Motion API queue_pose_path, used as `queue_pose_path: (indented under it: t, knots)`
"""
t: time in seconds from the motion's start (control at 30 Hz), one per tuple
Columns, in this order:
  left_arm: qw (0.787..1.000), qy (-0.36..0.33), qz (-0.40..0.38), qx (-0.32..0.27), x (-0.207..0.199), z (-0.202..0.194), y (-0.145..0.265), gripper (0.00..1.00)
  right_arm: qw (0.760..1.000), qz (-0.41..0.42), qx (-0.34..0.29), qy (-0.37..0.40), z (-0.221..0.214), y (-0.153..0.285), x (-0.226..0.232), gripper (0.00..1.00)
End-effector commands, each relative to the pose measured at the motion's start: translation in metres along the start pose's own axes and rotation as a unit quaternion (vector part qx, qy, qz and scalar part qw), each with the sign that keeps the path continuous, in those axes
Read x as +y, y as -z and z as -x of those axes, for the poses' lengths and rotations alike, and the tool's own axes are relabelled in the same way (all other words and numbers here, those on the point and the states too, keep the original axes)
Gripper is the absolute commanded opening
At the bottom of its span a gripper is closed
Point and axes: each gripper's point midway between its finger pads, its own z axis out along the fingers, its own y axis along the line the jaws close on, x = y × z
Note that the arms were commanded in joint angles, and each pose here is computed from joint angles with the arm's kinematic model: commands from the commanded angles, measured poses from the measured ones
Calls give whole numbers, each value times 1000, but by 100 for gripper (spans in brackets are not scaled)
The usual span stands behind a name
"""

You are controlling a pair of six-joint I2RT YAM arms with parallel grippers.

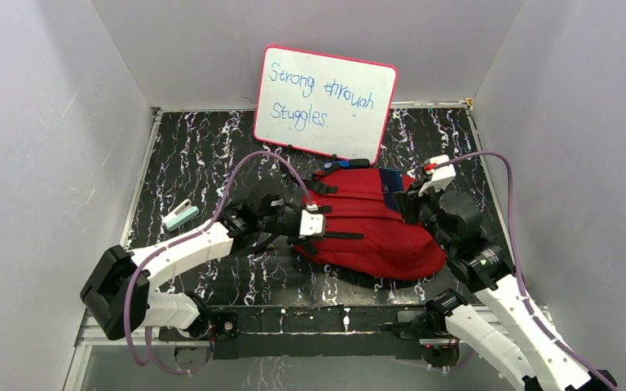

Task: Pack the student bag
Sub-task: Place the personal item in the student bag.

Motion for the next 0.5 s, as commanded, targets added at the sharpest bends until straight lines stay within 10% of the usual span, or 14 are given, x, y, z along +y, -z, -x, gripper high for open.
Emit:
queue_pose_path:
  t: [0.0,0.47]
  knots:
    - [999,-24,-15,-22,8,16,-9,30,999,7,-35,-16,17,3,4,0]
    - [999,-24,-18,15,18,-14,-27,29,999,12,-40,-36,18,9,6,0]
